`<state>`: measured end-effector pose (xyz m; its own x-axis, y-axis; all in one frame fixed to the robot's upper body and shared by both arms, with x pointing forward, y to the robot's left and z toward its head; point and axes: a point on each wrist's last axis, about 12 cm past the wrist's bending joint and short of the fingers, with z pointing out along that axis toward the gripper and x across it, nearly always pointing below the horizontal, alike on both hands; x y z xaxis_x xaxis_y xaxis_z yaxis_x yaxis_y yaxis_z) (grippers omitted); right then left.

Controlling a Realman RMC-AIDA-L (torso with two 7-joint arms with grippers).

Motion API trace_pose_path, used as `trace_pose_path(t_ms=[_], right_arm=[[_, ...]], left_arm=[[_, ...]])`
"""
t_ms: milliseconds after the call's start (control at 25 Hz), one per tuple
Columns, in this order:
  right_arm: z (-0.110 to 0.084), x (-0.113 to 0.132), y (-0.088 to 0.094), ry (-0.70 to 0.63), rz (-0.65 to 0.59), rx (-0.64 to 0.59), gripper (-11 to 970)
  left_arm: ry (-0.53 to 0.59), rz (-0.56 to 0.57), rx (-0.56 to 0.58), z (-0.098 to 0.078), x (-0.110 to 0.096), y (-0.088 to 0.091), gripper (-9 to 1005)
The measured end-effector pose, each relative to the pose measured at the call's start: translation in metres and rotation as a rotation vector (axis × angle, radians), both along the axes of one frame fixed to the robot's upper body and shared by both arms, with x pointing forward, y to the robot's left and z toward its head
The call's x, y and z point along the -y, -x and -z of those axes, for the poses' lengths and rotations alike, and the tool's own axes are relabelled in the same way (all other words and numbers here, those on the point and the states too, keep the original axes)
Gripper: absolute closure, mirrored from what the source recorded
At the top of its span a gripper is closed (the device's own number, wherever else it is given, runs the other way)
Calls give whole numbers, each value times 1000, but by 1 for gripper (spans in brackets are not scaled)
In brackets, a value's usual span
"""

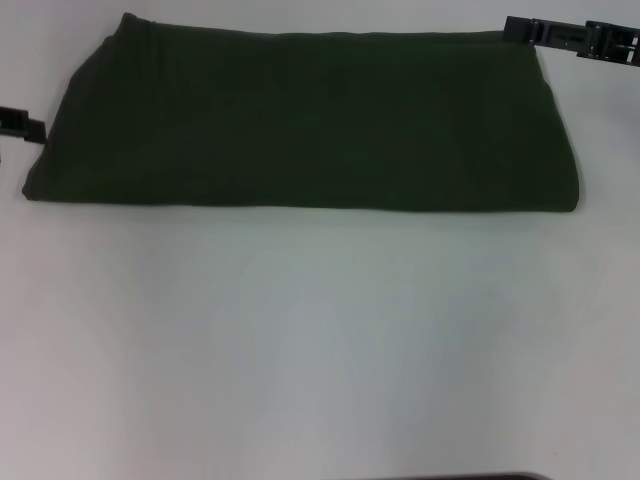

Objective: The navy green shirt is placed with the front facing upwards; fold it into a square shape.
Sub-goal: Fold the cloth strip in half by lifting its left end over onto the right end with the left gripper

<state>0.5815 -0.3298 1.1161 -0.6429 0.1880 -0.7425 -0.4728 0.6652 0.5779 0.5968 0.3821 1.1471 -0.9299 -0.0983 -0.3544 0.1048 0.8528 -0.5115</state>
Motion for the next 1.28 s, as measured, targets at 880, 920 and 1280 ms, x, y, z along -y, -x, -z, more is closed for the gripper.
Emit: trace_pose_path(t_ms=[880,920,1280], right_arm=[[4,4,4,-17,24,-29,48],[4,4,4,-17,24,-29,48],[4,3,4,-20,22,-29,47]], left_arm=[[-74,-73,-64,35,22,-14,173],[-77,-77,-65,36,22,-14,173],[-100,-54,-95,43,31,-14,174]])
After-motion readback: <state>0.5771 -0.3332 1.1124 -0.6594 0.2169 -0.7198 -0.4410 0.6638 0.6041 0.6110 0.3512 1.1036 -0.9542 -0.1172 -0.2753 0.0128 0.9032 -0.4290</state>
